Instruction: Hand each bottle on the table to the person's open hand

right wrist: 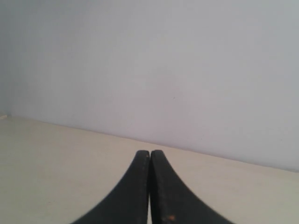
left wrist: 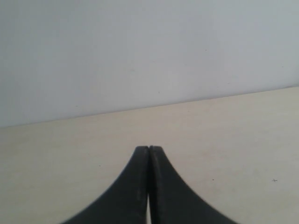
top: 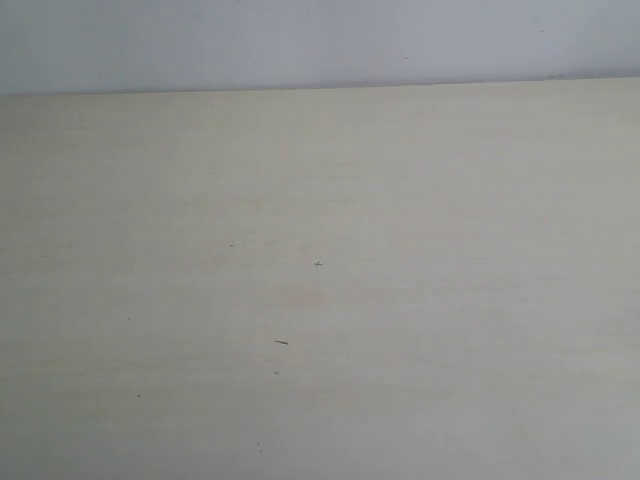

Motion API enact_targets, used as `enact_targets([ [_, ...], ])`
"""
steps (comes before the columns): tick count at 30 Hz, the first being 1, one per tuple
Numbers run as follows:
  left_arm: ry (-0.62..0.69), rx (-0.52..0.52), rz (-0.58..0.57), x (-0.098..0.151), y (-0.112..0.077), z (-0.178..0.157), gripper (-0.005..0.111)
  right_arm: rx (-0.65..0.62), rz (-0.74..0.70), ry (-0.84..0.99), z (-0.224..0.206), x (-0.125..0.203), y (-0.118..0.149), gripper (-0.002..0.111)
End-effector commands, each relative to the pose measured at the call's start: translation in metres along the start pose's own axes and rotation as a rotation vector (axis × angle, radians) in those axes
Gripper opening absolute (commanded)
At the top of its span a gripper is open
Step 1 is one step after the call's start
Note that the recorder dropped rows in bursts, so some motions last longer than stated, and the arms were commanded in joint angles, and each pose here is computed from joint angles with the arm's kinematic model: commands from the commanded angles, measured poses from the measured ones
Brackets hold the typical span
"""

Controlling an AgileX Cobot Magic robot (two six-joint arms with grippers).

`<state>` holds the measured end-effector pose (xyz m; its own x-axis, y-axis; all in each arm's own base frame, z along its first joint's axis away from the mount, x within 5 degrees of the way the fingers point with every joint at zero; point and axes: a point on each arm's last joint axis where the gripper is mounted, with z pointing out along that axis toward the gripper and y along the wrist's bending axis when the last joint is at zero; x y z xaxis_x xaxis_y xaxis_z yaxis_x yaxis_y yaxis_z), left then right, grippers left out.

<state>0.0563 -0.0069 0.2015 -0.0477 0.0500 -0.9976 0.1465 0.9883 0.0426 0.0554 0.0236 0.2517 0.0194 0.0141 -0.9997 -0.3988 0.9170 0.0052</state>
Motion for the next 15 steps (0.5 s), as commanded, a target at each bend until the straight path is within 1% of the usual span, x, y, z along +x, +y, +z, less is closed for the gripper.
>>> enact_targets([
  [1,0.000,-0.004,0.007,0.001,0.000,0.000,0.000,0.099,-0.118,-0.028,-0.004,0.019,-0.006,0.000],
  [4,0.000,-0.004,0.007,0.001,0.000,0.000,0.000,0.188,-0.130,-0.072,-0.005,0.036,-0.010,0.000],
  [5,0.000,-0.004,0.007,0.001,0.000,0.000,0.000,0.225,-0.138,-0.118,-0.007,0.032,-0.011,0.000],
  [7,0.000,-0.004,0.007,0.001,0.000,0.000,0.000,0.290,-0.074,-0.043,-0.007,0.039,-0.016,0.000],
  [10,0.000,-0.004,0.007,0.001,0.000,0.000,0.000,0.373,-0.011,-0.020,-0.009,0.042,-0.021,0.000],
  [12,0.000,-0.004,0.007,0.001,0.000,0.000,0.000,0.402,0.011,-0.009,-0.009,0.044,-0.022,0.000],
  [15,0.000,-0.004,0.007,0.001,0.000,0.000,0.000,0.408,0.008,-0.005,-0.010,0.044,-0.022,0.000],
])
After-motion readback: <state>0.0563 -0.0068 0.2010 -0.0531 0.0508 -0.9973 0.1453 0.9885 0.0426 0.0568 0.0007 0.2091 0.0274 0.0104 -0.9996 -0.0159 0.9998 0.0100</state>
